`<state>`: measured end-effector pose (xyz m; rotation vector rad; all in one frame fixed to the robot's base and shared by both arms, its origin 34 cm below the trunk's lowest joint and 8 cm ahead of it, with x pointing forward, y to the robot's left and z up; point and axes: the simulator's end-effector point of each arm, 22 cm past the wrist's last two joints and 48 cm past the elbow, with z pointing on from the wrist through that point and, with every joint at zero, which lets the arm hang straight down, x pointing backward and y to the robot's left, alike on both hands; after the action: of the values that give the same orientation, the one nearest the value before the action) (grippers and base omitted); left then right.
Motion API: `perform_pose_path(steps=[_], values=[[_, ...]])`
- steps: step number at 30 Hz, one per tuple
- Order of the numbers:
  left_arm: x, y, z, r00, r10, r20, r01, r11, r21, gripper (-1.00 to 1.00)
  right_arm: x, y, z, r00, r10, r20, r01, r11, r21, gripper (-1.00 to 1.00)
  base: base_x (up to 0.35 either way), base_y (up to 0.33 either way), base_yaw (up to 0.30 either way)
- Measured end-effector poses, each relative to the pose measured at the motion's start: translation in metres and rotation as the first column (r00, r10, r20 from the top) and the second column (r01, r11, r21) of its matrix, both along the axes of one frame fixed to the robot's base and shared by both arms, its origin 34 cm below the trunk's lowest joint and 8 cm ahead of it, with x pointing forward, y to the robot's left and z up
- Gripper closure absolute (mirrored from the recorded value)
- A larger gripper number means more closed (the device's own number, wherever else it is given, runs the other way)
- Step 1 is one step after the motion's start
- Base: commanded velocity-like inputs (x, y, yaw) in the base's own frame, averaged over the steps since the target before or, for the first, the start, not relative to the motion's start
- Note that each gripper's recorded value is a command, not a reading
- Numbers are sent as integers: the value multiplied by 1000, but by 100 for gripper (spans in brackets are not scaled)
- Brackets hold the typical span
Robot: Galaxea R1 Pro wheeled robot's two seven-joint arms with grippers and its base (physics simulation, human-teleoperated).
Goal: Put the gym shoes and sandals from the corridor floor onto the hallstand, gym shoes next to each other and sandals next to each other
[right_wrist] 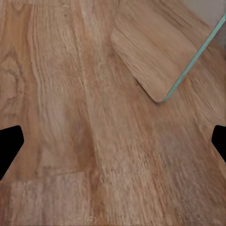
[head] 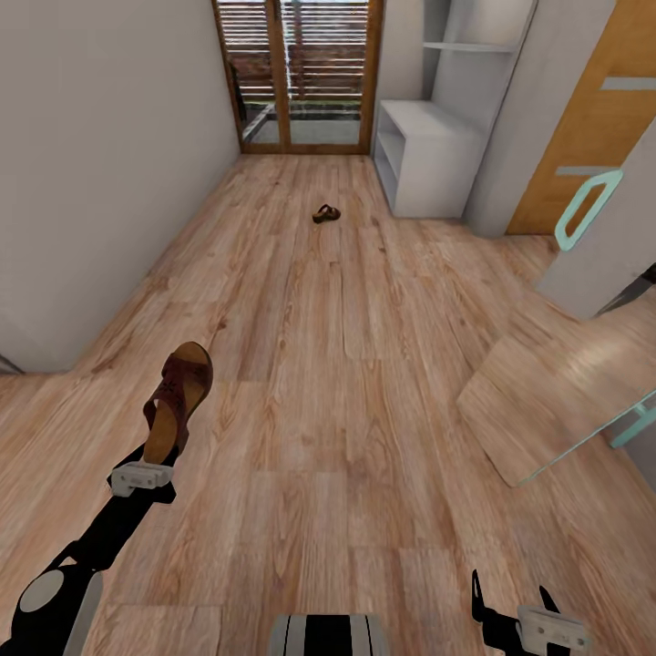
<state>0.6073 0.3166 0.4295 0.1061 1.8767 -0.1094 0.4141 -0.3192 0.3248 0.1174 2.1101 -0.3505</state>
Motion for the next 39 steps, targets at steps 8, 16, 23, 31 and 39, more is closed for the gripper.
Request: perform_pose_path(steps=[8, 16, 23, 31, 39], values=[[0, 0, 0, 1000, 0, -1, 0, 1000, 0, 100, 0, 0, 0, 1000, 0, 0, 0, 1000, 0, -100, 316, 59, 0], [0, 0, 1, 1000, 1, 8, -1, 1000, 2, 100, 0, 0, 0, 1000, 0, 0, 0, 1000, 0, -100, 257, 97, 0], [1, 0, 3, 1000, 2, 20, -2, 1000, 4, 100, 0, 0, 0, 1000, 0, 0, 0, 1000, 0, -100, 81, 31, 0], [1, 0, 3, 1000, 2, 23, -2, 1000, 4, 100, 0, 0, 0, 1000, 0, 0, 0, 1000, 0, -100, 25, 10, 0], [1, -1, 3, 1000, 0, 20, 0, 1000, 4, 100, 0, 0, 0, 1000, 0, 0, 0, 1000, 0, -100, 79, 3, 0]])
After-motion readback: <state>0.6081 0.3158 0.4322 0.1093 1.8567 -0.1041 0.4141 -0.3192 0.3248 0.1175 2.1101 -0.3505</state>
